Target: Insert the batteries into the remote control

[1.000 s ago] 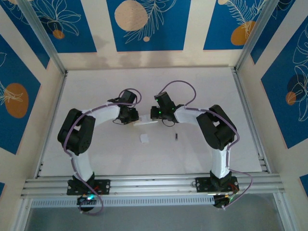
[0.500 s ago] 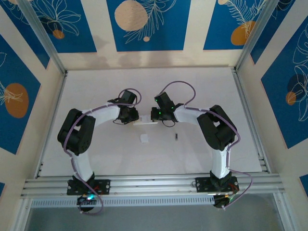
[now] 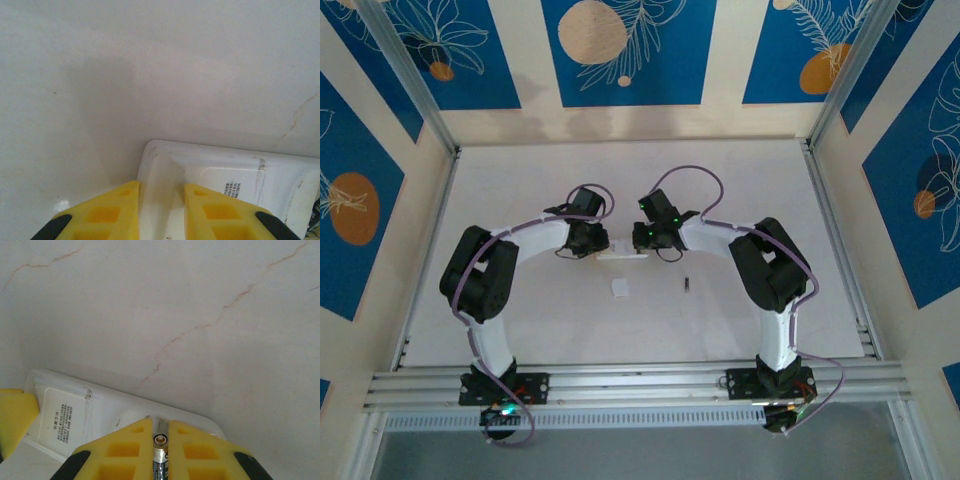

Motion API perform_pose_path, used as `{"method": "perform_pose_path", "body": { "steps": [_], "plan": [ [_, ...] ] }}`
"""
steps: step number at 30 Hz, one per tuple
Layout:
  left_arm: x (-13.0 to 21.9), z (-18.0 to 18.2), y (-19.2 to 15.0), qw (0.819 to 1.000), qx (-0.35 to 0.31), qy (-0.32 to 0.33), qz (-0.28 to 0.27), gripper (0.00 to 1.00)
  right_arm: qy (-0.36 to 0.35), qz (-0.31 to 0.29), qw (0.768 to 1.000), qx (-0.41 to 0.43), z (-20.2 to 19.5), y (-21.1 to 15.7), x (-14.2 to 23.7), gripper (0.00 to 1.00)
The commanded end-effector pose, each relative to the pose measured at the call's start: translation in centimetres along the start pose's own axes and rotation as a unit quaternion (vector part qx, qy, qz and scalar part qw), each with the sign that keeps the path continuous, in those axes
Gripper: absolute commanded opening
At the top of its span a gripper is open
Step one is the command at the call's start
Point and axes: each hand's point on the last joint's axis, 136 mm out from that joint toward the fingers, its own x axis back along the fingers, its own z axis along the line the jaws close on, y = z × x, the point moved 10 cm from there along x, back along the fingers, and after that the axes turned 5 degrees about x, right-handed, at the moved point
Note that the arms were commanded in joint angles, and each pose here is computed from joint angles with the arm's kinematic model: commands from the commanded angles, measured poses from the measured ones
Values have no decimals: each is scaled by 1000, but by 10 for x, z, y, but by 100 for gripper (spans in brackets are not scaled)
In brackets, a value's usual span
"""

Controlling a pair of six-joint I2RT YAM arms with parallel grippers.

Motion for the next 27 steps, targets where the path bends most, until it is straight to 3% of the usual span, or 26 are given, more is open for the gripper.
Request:
{"method": "perform_pose_path", "body": {
  "steps": [1,12,27],
  "plan": [
    [-10,-2,-22,999,-12,0,42,24,-21,45,999,12,1,-11,0,16],
    [-11,-3,-23,999,-14,-1,42,24,-7,43,999,3,1,1,5,19],
    [-12,-3,-23,999,-14,-1,42,25,-25,32,999,-32,-3,8,6,12]
  ]
}}
